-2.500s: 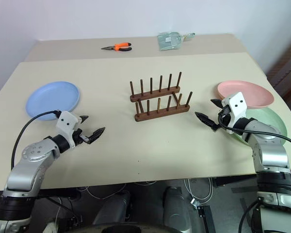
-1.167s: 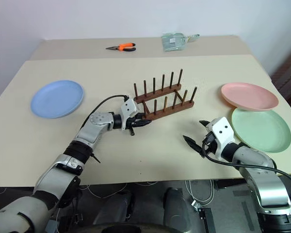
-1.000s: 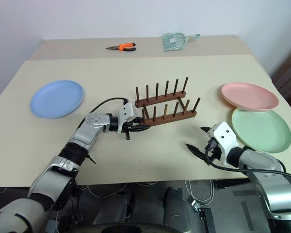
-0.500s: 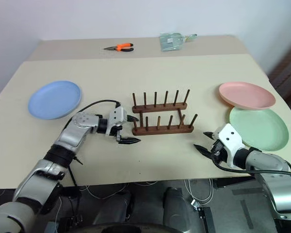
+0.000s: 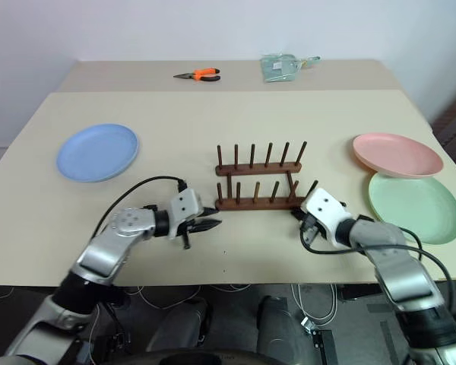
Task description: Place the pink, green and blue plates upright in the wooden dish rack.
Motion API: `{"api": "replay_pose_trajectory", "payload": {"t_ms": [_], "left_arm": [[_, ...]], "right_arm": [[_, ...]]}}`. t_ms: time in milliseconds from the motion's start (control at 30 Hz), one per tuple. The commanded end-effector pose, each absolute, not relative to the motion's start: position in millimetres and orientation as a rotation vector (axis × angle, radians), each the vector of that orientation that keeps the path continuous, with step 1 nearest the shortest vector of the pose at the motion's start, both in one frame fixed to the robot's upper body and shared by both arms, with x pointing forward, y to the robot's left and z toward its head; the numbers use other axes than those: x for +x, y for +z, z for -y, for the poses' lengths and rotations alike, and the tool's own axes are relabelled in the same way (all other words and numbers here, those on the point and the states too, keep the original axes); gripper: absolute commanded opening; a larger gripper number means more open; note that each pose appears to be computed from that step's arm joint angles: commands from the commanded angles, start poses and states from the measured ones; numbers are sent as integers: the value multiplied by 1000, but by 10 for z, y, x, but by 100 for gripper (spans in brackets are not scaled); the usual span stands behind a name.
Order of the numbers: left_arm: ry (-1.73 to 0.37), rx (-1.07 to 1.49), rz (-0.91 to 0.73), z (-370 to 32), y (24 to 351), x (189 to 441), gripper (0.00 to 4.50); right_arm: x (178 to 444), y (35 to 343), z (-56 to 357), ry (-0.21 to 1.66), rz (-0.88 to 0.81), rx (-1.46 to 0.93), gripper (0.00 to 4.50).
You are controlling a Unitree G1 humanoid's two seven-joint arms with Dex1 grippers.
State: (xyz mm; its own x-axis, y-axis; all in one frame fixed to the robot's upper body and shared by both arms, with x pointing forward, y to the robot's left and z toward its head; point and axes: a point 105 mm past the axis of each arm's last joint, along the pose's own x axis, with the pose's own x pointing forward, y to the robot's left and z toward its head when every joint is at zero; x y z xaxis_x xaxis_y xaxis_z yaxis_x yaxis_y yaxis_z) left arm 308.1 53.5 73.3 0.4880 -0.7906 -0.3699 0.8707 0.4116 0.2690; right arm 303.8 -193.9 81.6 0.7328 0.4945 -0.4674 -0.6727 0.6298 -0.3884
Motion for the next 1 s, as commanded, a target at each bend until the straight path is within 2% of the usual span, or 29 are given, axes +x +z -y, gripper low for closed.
{"api": "replay_pose_trajectory", "payload": {"t_ms": [33, 233, 433, 567, 667, 833, 1000], "left_arm": [[-894, 494, -259, -656, 575, 3280, 122], [-748, 481, -269, -847, 584, 3569, 122], [-761, 487, -256, -876, 590, 3592, 122], [-758, 491, -256, -884, 588, 3603, 122], [-791, 478, -239, -859, 642, 3550, 118], [-1035, 399, -149, -696, 902, 3171, 118], [-1134, 371, -137, -584, 961, 3011, 118]], "right_arm": [[3175, 825, 1912, 644, -309, -611, 11], [3413, 871, 1927, 580, -274, -659, 11], [3574, 952, 1975, 537, -240, -682, 11], [3586, 986, 1974, 550, -236, -665, 11], [3436, 1156, 2005, 625, -209, -709, 90], [3310, 1773, 2435, 517, -141, -856, 335], [3284, 1910, 2939, 395, -232, -1036, 335]]}}
